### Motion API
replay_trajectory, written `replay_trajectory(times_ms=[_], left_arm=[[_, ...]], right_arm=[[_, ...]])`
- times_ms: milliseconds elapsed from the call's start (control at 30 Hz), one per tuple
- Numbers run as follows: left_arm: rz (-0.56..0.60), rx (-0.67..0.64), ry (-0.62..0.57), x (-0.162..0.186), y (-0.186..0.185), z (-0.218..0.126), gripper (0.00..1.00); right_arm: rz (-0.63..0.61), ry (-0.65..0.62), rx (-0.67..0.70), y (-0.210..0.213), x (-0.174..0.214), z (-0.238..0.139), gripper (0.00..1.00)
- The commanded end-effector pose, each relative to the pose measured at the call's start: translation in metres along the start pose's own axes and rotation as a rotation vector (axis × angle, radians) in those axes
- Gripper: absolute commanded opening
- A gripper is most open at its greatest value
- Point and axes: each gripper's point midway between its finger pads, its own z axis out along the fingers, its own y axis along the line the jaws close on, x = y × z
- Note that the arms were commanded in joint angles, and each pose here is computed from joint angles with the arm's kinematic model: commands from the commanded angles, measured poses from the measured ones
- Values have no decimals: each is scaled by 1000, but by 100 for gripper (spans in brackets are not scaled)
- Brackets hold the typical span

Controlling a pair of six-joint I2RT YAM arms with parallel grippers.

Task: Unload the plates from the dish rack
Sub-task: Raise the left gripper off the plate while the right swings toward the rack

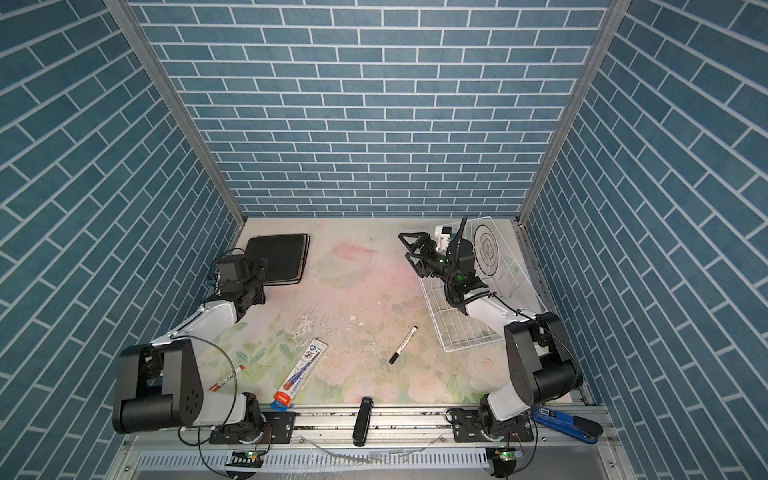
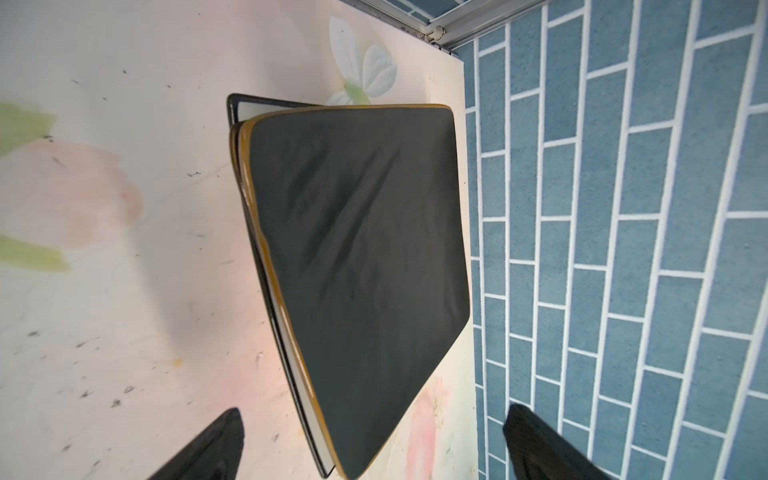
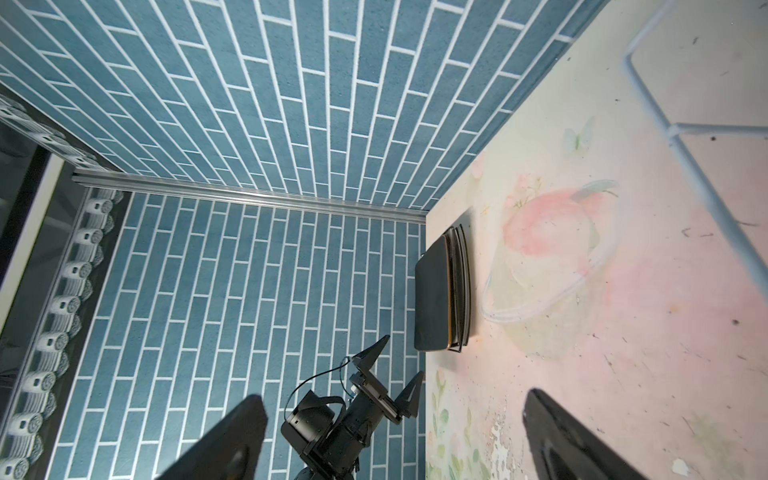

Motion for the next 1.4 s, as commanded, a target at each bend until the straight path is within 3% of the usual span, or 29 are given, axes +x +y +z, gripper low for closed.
replay_trajectory(times_ms=[0, 200, 433, 633, 867, 967, 1100, 1267, 1367], left_arm=[[85, 22, 47, 11, 7, -7, 100], [319, 149, 159, 50, -14, -22, 100], [491, 325, 265, 99, -43, -42, 100], [633, 491, 334, 147, -66, -61, 100], [883, 761, 340, 203, -100, -103, 100], [892, 856, 334, 215, -106, -109, 100], [892, 875, 375, 231, -100, -100, 100], [902, 908, 365, 247, -93, -97, 100], [878, 919, 404, 261, -88, -91, 100]], right_arm=[[-121, 16, 7, 27, 0, -10, 96], [-321, 74, 223, 34, 12, -44, 95], [-605, 117, 576, 27, 10, -109, 91], [-775, 93, 1042, -2, -26, -171, 90], [-932, 152, 1363, -21, -58, -202, 88], [-969, 165, 1434, -30, -71, -202, 91], [-995, 144, 1446, -41, -87, -198, 92], [-938, 135, 1454, -54, -107, -202, 91], [-890, 134, 1448, -63, -115, -204, 86]])
